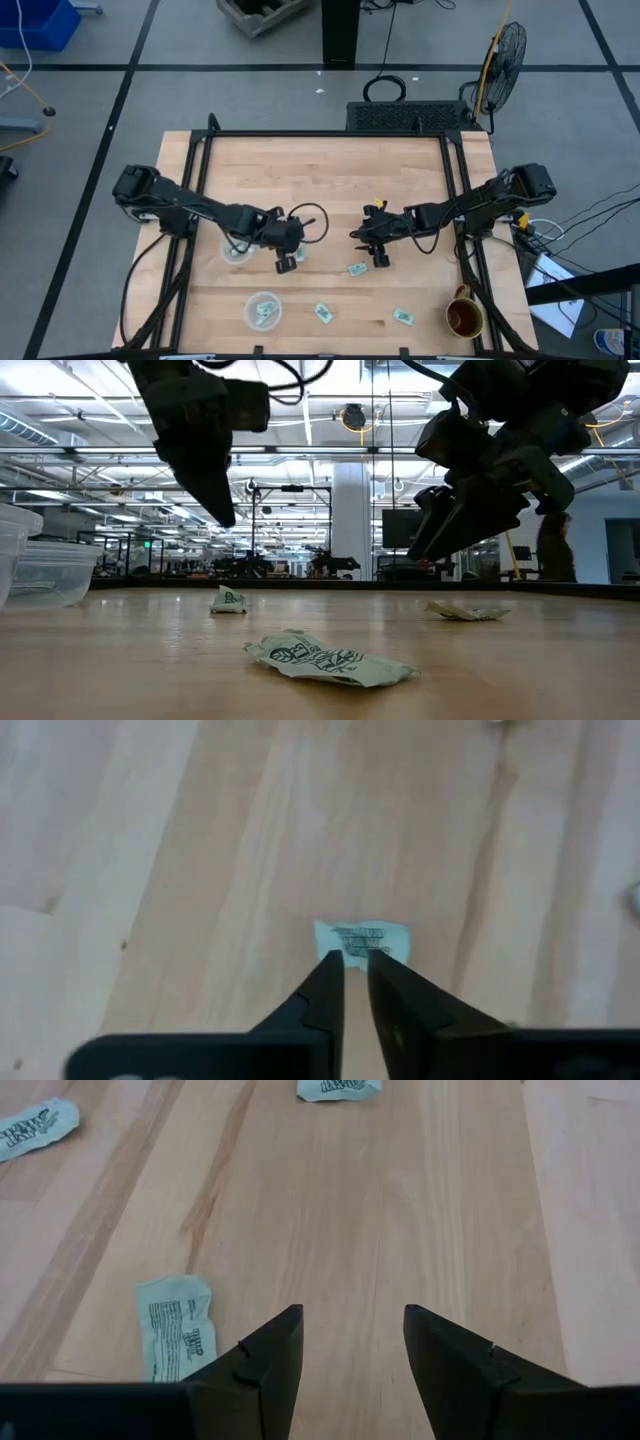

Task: Pick and place Stevia / Truvia into bins
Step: Put the stevia packet into the top container

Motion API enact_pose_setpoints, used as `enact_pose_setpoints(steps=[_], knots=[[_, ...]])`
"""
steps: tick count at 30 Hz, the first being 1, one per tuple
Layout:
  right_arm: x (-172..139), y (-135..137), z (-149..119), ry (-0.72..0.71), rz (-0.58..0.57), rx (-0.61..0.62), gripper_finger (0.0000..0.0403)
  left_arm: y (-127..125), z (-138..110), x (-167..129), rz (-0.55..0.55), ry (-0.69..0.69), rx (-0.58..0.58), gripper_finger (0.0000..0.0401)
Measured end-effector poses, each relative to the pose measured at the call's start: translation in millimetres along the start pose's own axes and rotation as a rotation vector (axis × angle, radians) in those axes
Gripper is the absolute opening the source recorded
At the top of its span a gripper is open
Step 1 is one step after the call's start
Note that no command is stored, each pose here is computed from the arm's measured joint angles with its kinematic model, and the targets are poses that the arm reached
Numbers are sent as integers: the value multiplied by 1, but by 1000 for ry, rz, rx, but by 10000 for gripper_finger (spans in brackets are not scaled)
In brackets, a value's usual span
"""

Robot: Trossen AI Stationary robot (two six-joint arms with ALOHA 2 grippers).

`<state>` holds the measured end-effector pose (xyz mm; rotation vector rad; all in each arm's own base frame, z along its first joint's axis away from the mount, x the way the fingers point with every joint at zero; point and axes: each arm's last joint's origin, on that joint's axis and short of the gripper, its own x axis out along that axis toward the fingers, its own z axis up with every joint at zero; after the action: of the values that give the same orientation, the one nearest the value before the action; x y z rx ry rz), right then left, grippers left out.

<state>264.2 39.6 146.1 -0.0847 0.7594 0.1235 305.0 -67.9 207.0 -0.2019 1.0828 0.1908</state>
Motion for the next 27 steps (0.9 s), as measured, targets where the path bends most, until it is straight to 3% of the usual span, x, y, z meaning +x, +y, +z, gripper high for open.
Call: enact_pose_setpoints(steps=[5, 10, 23, 27], knots=[[0, 0, 0, 0, 0, 1, 169, 6, 2, 12, -24, 52, -39, 103], [0, 0, 0, 0, 0, 1, 169, 12, 3, 21, -41, 98, -178, 129], [0, 0, -1, 2, 0, -3, 169, 19, -2, 61, -69, 250, -406, 134], [0, 0, -1, 2, 0, -3, 169, 19, 0, 62, -80, 231, -404, 134]])
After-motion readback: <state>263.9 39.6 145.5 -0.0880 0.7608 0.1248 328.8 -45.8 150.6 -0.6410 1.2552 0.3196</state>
